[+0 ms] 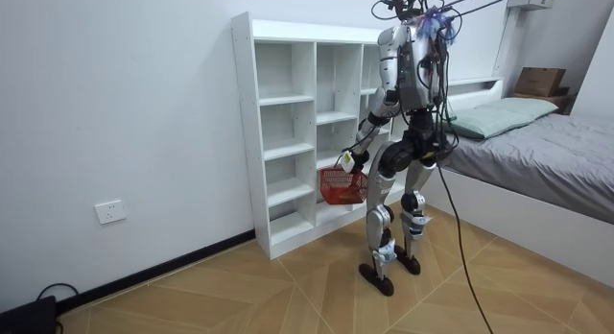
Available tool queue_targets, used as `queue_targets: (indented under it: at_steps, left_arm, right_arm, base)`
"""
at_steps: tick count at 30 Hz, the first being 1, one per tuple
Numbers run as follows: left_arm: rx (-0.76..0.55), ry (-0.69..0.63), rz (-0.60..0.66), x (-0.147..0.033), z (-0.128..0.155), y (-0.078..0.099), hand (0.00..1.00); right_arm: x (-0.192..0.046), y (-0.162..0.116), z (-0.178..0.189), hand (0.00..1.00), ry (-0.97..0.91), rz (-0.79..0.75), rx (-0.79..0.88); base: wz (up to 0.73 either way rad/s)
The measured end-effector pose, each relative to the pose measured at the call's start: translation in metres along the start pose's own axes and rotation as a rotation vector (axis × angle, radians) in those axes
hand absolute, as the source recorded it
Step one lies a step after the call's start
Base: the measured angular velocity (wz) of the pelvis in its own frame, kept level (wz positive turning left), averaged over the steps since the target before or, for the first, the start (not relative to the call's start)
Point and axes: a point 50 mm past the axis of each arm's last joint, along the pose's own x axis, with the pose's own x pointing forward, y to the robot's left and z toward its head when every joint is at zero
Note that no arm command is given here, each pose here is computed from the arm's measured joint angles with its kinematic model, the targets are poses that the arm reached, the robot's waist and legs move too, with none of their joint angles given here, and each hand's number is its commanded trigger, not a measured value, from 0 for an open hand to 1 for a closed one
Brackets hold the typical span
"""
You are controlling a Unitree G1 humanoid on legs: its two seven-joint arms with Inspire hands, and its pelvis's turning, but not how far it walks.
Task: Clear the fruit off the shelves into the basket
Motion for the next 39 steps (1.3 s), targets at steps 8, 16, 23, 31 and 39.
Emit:
queue_targets:
  at_steps: [8, 16, 23, 31, 39]
  left_arm:
    - [0.001, -0.007, 0.012, 0.001, 0.003, 0.001, 1.00]
    - [-0.001, -0.008, 0.011, 0.001, 0.003, -0.001, 1.00]
    - [0.006, -0.013, 0.001, 0.003, 0.005, -0.004, 1.00]
    - [0.001, -0.022, 0.000, 0.004, 0.009, -0.010, 1.00]
    - [0.001, -0.027, 0.001, 0.005, 0.011, -0.010, 1.00]
  right_arm:
    - [0.000, -0.001, 0.001, 0.00, -0.008, -0.009, -0.006]
    - [0.000, -0.001, 0.001, 0.00, -0.008, -0.021, -0.004]
    - [0.002, -0.002, 0.005, 0.00, -0.023, -0.038, -0.020]
    - [0.005, -0.002, 0.013, 0.00, -0.047, -0.050, -0.011]
    - [0.004, -0.001, 0.015, 0.00, -0.063, -0.050, -0.025]
  base:
    - [0.00]
    - [0.00]
    - [0.00]
    - [0.00]
    - [0.00]
